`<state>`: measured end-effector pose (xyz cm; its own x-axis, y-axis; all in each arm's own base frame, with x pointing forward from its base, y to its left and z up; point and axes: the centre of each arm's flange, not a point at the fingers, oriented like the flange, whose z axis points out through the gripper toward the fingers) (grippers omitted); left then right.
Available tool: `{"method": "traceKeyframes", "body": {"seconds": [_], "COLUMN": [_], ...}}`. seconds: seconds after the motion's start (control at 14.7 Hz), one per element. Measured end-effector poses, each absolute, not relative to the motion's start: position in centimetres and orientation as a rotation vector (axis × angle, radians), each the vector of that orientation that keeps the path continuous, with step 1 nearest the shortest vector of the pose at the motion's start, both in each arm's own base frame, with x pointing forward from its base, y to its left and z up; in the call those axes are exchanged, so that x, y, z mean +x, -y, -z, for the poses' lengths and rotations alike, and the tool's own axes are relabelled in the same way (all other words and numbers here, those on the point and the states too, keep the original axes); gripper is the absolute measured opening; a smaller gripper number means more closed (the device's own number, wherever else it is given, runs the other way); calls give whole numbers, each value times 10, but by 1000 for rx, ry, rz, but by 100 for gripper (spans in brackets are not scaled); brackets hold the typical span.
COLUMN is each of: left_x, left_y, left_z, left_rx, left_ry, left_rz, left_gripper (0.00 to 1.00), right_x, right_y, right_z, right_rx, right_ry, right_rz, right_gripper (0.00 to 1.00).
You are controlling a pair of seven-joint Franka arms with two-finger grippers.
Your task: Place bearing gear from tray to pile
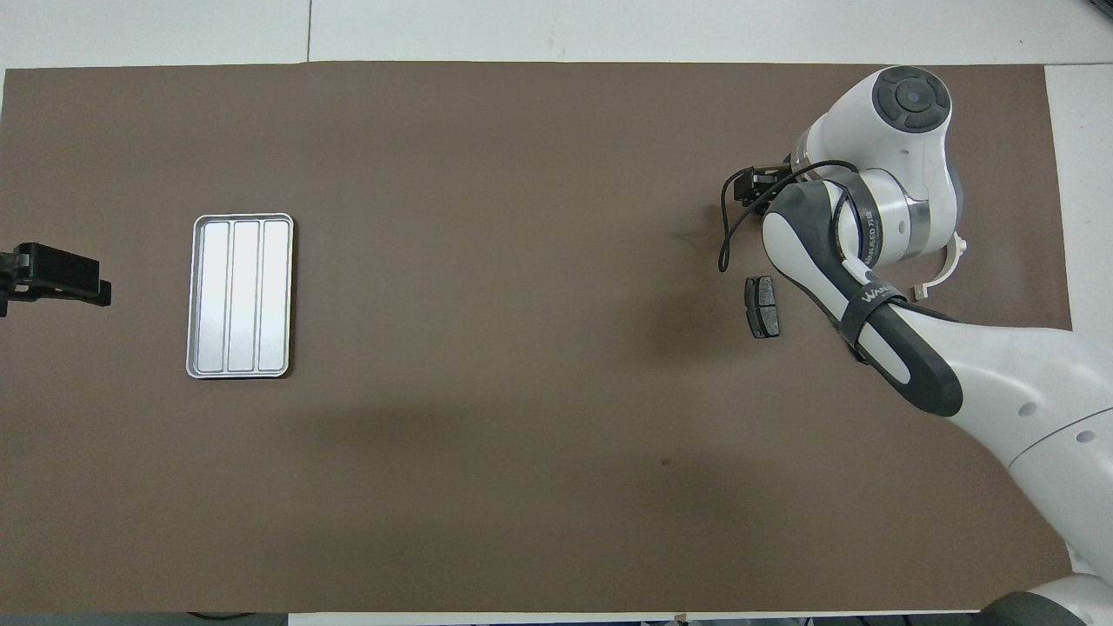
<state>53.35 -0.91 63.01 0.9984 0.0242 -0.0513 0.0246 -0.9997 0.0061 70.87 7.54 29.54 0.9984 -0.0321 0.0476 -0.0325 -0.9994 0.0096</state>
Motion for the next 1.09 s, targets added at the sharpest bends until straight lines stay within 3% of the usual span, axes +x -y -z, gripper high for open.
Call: {"method": "traceKeyframes", "body": {"seconds": [0.27,0.48,1.09], "left_x": [534,535,535], "left_y": [9,10,10], "left_z": [-630,-630,-629], "left_rx": [3134,3134,3134], "left_ry": [-38,-37,-36], "left_rz": [74,68,62], "left_gripper": [100,100,100], "right_x": [709,702,618], "right_y": [-77,-75,-45], "right_z": [-314,-356,-520], "right_rx": [3126,3106,3080], "right_ry": [48,47,-2], "right_rz": [-115,-179,-126], "right_gripper": [100,100,100]}}
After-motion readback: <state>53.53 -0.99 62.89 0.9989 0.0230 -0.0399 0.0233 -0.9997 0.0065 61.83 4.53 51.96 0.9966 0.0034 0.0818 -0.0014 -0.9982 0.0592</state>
